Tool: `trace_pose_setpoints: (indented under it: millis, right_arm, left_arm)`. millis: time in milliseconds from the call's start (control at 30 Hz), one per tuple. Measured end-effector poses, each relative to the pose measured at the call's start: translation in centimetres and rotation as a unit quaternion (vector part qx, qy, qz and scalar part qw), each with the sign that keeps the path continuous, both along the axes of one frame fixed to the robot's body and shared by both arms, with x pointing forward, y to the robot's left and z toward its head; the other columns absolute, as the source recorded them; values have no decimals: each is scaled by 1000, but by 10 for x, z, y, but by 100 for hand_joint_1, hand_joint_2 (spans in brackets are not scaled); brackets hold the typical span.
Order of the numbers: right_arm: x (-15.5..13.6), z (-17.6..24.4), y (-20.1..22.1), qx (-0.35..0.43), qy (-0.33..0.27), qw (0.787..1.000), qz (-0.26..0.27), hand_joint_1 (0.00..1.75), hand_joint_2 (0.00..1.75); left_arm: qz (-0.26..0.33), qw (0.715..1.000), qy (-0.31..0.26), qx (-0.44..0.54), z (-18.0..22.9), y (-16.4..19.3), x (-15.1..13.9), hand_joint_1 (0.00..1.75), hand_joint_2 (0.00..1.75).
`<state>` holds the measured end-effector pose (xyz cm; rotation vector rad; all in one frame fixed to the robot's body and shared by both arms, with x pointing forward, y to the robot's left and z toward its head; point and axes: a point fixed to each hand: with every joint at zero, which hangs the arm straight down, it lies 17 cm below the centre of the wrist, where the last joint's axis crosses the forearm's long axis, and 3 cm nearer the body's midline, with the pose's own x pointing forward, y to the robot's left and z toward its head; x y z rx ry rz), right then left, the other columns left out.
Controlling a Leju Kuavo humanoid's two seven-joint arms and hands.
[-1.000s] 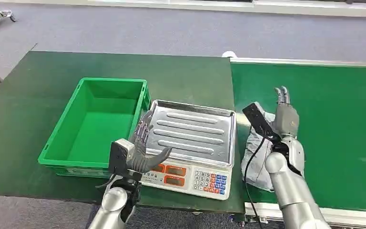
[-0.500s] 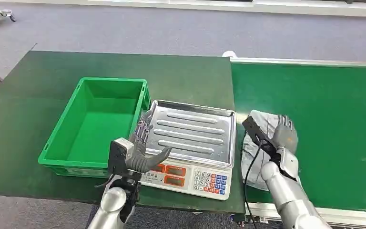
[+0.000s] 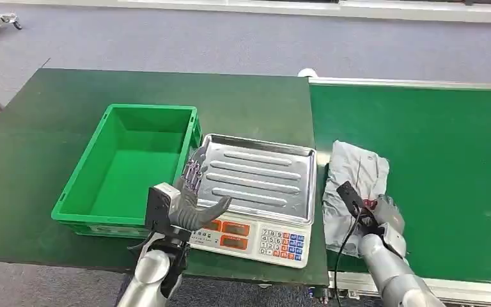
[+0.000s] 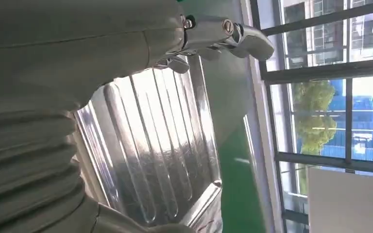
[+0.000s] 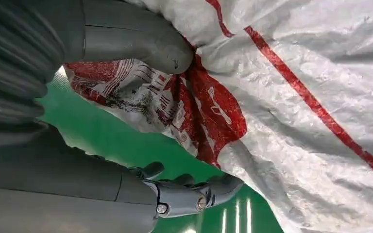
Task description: Moved the parcel from conveyor to table for the left to box.
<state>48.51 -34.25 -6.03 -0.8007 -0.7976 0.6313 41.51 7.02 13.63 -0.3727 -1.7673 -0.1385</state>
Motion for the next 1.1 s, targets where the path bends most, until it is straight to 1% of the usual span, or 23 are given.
trace_pose_setpoints:
  millis: [100, 167, 333, 367, 500, 633, 833, 967, 1067, 1100]
  right_arm:
    - [-8, -13, 7, 9, 33, 999, 8, 0, 175]
    - [-11, -19, 19, 29, 38, 999, 14, 0, 175]
    - [-18, -25, 48, 75, -3, 997, 33, 2, 175]
    - [-19, -25, 52, 80, -8, 996, 35, 175, 175]
    - [-21, -23, 76, 128, -52, 989, 53, 175, 175]
    - [-19, -11, 95, 174, -110, 976, 64, 175, 175]
    - [-14, 3, 106, 222, -158, 960, 59, 175, 175]
    - [-10, 11, 107, 246, -177, 952, 53, 175, 175]
    - [-8, 14, 106, 254, -187, 948, 47, 175, 175]
    - [-6, 19, 103, 253, -199, 946, 44, 175, 175]
  left_arm:
    - [-3, 1000, -1, 0, 2, -2, 0, 0, 175]
    - [-3, 1000, -3, -1, 4, -3, 0, 0, 175]
    - [-2, 1000, -7, -2, 7, -2, 1, 0, 175]
    - [-2, 1000, -8, -2, 8, -2, 1, 0, 175]
    - [-2, 1000, -8, -3, 9, -2, 1, 0, 175]
    - [-1, 1000, -9, -3, 9, -1, 1, 0, 175]
    - [-1, 1000, -13, -5, 10, -1, 0, 0, 175]
    - [0, 1000, -17, -6, 11, -1, 0, 0, 175]
    - [1, 1000, -17, -6, 11, 0, 0, 0, 175]
    - [1, 1000, -17, -6, 11, 0, 0, 0, 175]
